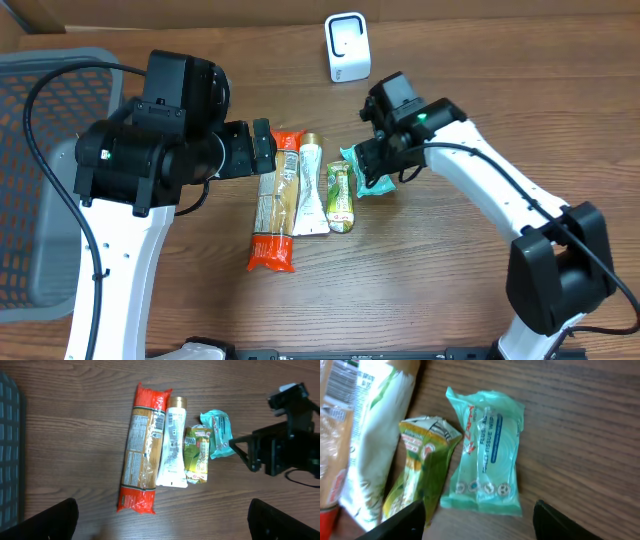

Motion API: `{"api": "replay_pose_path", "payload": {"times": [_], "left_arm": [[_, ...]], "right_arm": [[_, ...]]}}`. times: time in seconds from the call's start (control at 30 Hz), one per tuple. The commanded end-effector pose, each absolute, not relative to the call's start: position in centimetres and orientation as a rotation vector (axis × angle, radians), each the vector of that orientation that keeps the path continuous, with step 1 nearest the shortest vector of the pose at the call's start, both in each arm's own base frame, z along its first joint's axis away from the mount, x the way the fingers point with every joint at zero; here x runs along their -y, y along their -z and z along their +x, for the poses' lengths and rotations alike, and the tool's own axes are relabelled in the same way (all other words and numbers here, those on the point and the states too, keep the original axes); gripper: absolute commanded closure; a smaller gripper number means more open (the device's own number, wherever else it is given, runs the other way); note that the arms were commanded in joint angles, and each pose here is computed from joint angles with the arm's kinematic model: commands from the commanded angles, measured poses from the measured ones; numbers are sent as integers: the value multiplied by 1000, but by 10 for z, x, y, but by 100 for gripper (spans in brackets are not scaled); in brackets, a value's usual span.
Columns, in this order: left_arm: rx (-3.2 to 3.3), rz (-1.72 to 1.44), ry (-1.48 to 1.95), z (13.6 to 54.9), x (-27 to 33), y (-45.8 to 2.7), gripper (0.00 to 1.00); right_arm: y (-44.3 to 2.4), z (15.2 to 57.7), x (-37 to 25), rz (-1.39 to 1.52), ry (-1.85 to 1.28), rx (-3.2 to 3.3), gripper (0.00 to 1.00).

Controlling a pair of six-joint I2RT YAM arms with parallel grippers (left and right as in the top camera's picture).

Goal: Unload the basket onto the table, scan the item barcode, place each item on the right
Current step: 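Move the right gripper to the wipes pack and grasp it, then drag the wipes pack rightward and release it on the table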

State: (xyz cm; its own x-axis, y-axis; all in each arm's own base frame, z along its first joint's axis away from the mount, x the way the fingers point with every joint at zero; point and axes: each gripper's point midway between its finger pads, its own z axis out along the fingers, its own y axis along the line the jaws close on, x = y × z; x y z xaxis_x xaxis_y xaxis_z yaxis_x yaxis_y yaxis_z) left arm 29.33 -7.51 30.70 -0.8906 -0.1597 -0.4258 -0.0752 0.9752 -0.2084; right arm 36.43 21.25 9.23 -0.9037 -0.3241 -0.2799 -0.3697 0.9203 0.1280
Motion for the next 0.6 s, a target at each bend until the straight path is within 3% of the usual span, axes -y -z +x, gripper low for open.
{"api": "replay_pose_path", "payload": {"times": [0.0,0.3,0.57], "left_arm": [[-2656,-133,252,296,76,-311,0],[-2656,-133,252,296,76,-311,0],[-2656,-133,252,296,76,-311,0]], "right_arm": [[-81,372,-211,-486,-136,-2822,32],[-31,365,-231,-571,-105,-2884,38],[-5,371,-217,-584,117,-2877,53]]}}
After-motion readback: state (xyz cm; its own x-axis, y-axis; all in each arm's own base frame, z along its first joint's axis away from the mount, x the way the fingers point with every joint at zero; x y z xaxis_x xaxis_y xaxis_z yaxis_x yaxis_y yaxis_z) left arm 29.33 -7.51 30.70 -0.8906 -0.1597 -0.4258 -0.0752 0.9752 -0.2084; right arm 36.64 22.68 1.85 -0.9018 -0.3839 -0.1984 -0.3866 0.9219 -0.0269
